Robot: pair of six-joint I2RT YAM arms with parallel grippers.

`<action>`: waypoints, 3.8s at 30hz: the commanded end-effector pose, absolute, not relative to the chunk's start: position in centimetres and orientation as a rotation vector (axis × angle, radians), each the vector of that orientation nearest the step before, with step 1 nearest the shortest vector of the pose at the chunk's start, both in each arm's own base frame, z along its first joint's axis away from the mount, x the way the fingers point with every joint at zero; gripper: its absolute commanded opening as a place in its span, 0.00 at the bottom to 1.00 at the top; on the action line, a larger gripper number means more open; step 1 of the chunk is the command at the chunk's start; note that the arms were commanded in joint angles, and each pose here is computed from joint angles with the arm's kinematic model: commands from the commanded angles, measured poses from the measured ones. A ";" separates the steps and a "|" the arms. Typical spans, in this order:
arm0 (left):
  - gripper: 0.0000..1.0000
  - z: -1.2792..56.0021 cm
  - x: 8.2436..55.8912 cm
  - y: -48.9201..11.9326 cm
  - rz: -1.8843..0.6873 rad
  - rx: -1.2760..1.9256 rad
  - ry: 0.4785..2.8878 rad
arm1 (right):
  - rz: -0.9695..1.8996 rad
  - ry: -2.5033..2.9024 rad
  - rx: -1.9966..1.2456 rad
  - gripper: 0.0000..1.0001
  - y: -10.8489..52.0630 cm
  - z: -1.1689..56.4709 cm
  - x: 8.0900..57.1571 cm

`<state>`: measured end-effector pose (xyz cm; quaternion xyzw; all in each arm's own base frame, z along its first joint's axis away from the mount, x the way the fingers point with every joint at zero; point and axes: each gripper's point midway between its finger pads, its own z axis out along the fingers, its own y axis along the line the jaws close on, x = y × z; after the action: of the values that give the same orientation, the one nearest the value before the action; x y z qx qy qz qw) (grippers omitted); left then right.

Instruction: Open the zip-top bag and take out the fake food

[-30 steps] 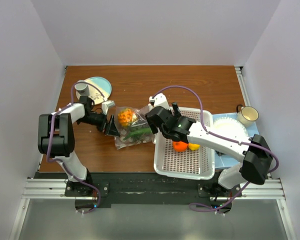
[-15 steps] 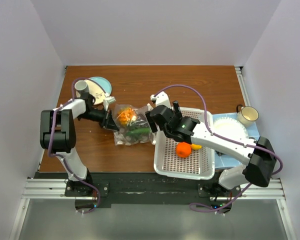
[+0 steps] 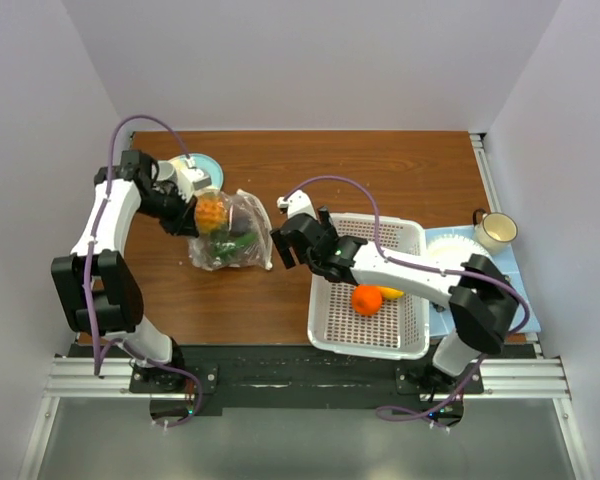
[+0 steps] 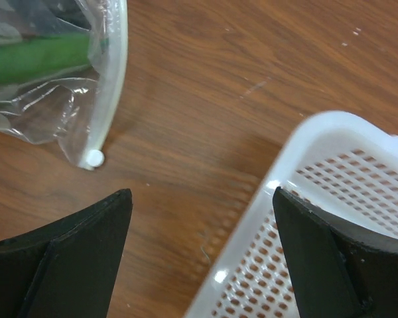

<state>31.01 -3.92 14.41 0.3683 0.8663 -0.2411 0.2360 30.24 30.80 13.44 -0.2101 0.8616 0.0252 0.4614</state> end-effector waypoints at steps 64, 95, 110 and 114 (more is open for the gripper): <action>0.00 4.1 30.7 3.7 -0.254 1.095 2.625 | 0.518 1.871 -1.122 0.66 44.8 7.6 26.5; 0.00 12.1 35.4 2.2 -0.236 0.966 2.419 | 0.523 2.001 -0.925 0.00 40.6 12.1 26.7; 0.00 13.9 36.3 0.8 -0.256 0.922 2.344 | 0.016 2.264 -0.675 0.00 26.8 14.7 25.2; 0.00 15.3 36.6 -1.0 -0.252 0.970 2.307 | -0.208 2.223 -0.382 0.00 21.0 15.6 25.9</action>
<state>35.86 1.31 12.54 0.3481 0.8911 -0.0928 0.2758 25.15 28.56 14.32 -0.2744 0.8808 0.0433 0.3834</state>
